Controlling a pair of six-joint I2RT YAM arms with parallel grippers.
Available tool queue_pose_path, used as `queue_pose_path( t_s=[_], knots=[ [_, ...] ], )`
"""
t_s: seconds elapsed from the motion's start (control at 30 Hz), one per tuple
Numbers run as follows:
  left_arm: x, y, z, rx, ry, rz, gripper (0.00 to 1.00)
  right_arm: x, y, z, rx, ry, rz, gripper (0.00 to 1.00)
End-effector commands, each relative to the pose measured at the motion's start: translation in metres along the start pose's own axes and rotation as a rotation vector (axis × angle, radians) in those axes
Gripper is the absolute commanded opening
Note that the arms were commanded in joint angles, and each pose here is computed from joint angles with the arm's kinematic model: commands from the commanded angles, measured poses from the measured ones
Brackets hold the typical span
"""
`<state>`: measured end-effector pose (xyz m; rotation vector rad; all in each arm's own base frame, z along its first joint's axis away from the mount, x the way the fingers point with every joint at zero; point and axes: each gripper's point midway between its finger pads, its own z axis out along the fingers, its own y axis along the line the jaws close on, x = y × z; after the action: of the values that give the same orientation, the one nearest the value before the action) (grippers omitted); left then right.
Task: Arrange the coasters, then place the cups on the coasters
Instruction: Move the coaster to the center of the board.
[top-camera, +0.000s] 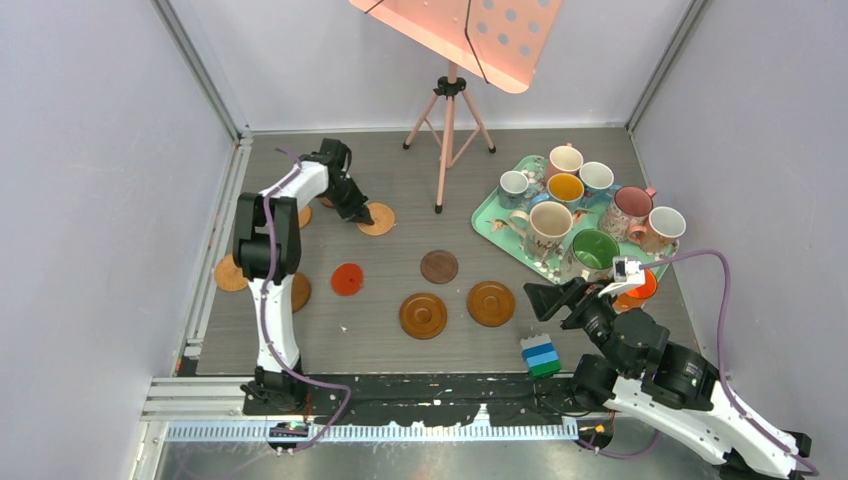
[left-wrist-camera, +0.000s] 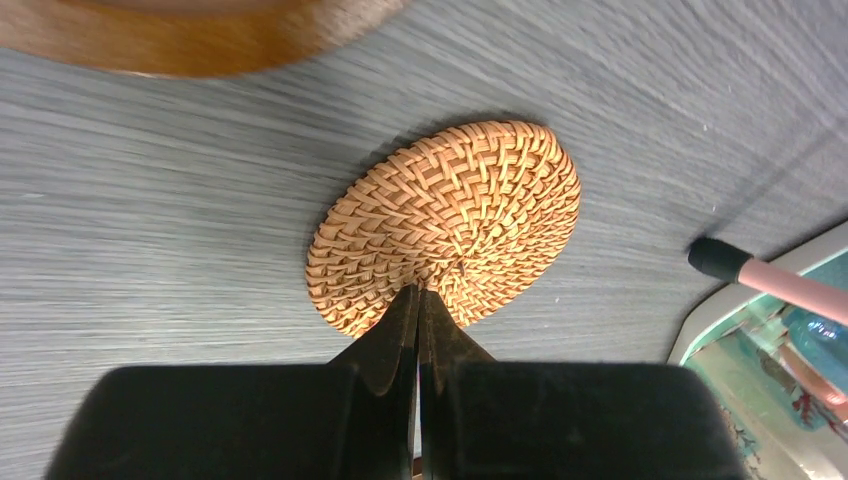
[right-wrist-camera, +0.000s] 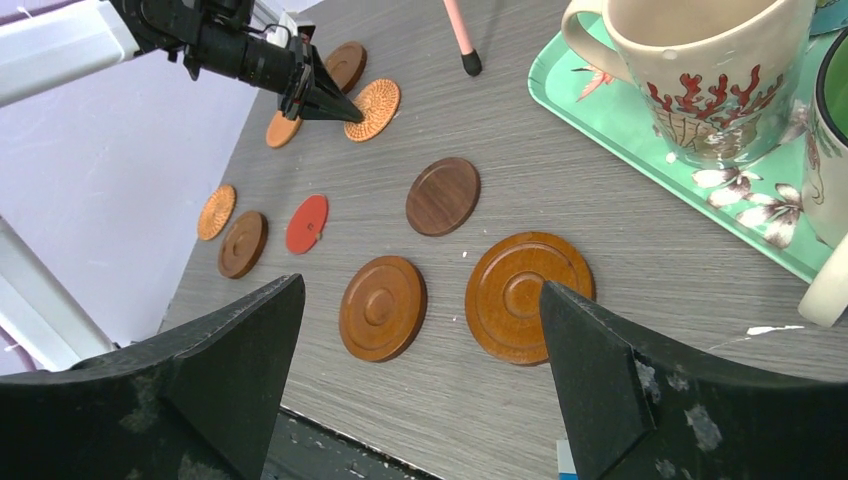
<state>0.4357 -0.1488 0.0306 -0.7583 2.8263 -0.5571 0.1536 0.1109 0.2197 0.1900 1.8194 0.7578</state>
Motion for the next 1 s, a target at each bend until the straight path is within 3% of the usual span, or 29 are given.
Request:
queue_pose_path(
  t_s=[0.0,0.5,0.97],
  knots=[
    [-0.019,0.025,-0.014,-0.067,-0.059,-0.064,0.00,-0.005,0.001,-0.004,-0.009,-0.024,0.053,0.95],
    [-0.009,0.031,-0.013,-0.042,-0.031,-0.069,0.00,-0.007,-0.002,-0.009,-0.017,-0.030,0.090,0.93],
    [-0.004,0.009,-0.009,0.028,0.010,-0.026,0.00,-0.005,0.003,-0.009,-0.033,-0.020,0.101,0.92]
  ],
)
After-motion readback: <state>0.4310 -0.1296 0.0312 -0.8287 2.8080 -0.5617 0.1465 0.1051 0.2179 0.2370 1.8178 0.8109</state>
